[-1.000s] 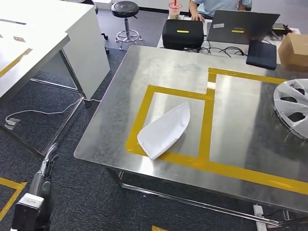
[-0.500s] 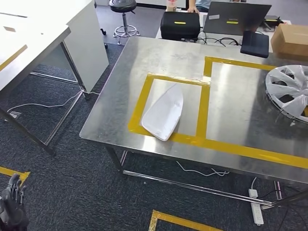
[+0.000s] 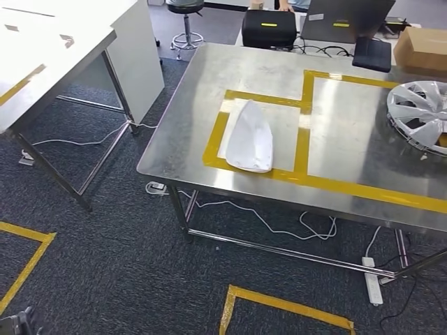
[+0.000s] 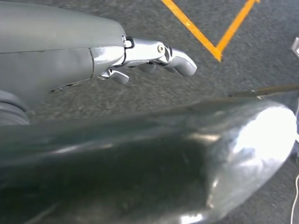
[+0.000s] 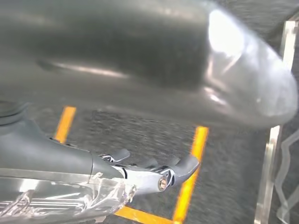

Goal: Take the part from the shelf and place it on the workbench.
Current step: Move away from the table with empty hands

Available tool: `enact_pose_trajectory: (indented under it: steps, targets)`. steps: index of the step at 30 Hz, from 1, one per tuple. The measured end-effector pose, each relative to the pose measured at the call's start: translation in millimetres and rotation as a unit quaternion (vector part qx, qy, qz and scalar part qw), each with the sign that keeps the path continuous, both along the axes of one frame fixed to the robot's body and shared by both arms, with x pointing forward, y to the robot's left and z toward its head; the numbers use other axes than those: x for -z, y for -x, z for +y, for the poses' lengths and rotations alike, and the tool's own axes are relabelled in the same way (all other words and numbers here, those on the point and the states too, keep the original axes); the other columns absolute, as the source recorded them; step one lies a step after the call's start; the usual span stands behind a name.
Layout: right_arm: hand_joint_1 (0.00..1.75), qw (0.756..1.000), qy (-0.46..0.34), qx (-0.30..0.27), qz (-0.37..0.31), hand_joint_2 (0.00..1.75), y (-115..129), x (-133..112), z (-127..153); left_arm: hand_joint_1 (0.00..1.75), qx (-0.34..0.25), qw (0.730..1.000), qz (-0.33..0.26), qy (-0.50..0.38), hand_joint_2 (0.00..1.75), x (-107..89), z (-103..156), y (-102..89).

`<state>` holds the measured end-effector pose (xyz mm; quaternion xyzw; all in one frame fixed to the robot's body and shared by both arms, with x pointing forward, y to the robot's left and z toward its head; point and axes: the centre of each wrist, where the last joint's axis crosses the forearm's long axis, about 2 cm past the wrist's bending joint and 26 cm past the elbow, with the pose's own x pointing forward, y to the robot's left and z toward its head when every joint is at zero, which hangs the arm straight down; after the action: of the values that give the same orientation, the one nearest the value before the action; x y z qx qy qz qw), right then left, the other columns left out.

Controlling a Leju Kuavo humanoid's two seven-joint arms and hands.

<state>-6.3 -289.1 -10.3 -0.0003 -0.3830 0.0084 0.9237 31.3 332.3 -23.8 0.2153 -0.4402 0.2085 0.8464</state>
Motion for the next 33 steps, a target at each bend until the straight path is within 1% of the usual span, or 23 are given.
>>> enact_pose_trajectory:
  steps: [3, 7, 11, 14, 18, 21, 24, 26, 29, 33]
  targets:
    - [0.00, 1.000, 0.000, 0.005, -0.030, 0.00, -3.0, -6.5, -0.4, 0.00, -0.020, 1.000, 0.004, 0.009, 0.00, 1.5, -2.2, 4.3]
    - [0.00, 0.994, -0.011, 0.012, -0.105, 0.00, -17.0, -26.9, 2.7, 0.00, -0.034, 0.999, -0.006, 0.013, 0.00, 2.2, -4.4, 10.5]
    - [0.00, 0.982, -0.048, 0.018, -0.180, 0.00, -35.4, -46.9, 7.4, 0.00, -0.031, 0.999, -0.041, 0.016, 0.00, 1.6, -6.3, 4.8]
    - [0.00, 0.975, -0.064, 0.022, -0.214, 0.00, -45.0, -57.1, 9.0, 0.00, -0.025, 0.998, -0.058, 0.018, 0.00, 0.0, -7.7, -0.9]
    - [0.00, 0.970, -0.071, 0.030, -0.232, 0.00, -50.3, -63.8, 8.2, 0.00, -0.025, 0.997, -0.071, 0.020, 0.00, -1.6, -9.1, -6.3]
    - [0.00, 0.970, -0.080, 0.024, -0.228, 0.00, -49.6, -64.9, 8.1, 0.00, -0.046, 0.994, -0.095, 0.040, 0.00, -4.6, -10.0, -10.3]
    - [0.00, 0.969, -0.092, 0.022, -0.228, 0.00, -52.3, -64.7, 8.7, 0.00, -0.066, 0.987, -0.129, 0.076, 0.00, -11.9, -11.8, -17.7]
    - [0.00, 0.968, -0.095, 0.020, -0.229, 0.00, -54.4, -63.7, 8.3, 0.00, -0.056, 0.984, -0.144, 0.093, 0.00, -17.8, -12.9, -23.1]
    - [0.00, 0.968, -0.093, 0.020, -0.232, 0.00, -59.3, -62.1, 6.6, 0.00, -0.033, 0.982, -0.151, 0.106, 0.00, -25.3, -14.8, -30.0]
    - [0.00, 0.970, -0.084, 0.023, -0.228, 0.00, -63.5, -57.4, 5.4, 0.00, -0.032, 0.979, -0.157, 0.129, 0.00, -30.3, -15.1, -32.1]
